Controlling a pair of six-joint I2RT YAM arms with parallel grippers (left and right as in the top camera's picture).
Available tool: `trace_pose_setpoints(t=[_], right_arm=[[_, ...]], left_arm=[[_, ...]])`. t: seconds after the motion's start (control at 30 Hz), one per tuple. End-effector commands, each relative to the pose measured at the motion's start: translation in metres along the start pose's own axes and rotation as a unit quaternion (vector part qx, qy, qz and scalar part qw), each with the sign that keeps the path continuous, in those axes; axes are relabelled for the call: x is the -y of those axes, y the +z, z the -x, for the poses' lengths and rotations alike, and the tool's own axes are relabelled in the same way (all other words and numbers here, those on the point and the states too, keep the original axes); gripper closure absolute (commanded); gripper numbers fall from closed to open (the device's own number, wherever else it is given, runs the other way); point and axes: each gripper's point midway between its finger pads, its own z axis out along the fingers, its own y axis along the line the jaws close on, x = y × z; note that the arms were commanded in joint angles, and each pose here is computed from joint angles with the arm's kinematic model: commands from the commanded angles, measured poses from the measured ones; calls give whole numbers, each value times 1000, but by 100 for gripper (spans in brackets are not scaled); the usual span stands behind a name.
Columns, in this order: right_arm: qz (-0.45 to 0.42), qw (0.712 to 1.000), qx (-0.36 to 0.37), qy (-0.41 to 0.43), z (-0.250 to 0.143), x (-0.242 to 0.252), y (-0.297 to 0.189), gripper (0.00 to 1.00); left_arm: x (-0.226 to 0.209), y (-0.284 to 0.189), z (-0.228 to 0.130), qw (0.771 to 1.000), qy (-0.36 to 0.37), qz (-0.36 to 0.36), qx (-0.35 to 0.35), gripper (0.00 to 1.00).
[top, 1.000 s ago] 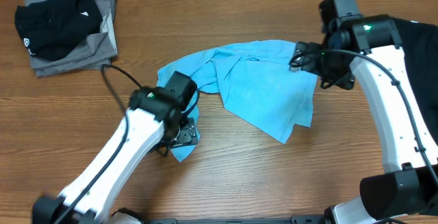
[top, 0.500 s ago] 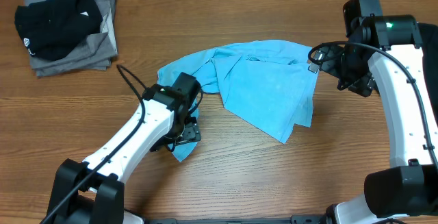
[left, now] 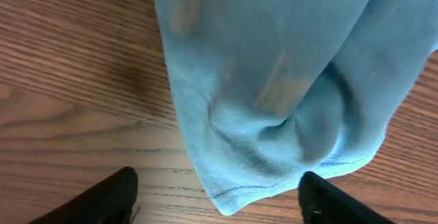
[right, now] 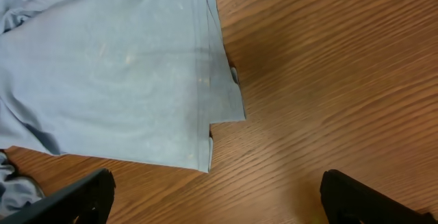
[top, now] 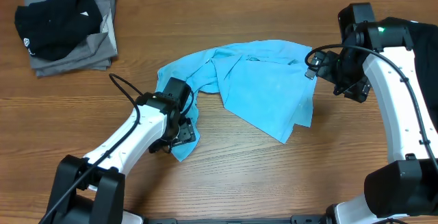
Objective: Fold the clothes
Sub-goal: 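Reach the left gripper to the T-shirt's left edge and grasp it, then move the right gripper down to grasp the T-shirt hem corner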
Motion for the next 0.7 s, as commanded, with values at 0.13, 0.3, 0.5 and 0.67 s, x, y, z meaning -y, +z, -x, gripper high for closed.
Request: trace_pose_setpoints(t=[0.13, 0.3, 0.5, 0.67], right_arm=[[0, 1000, -8, 3, -5, 2, 6, 0], [0, 1000, -8, 3, -5, 2, 6, 0], [-1, 1000, -9, 3, -5, 2, 6, 0], [-4, 1000, -16, 3, -8, 3, 10, 0]], left_arm=[[-4, 22, -12, 999, 16, 15, -43, 27], [-7, 31, -16, 998, 16, 27, -59, 29], [-12, 37, -23, 996, 16, 39, -74, 33], [-14, 42, -26, 996, 16, 39, -73, 34]])
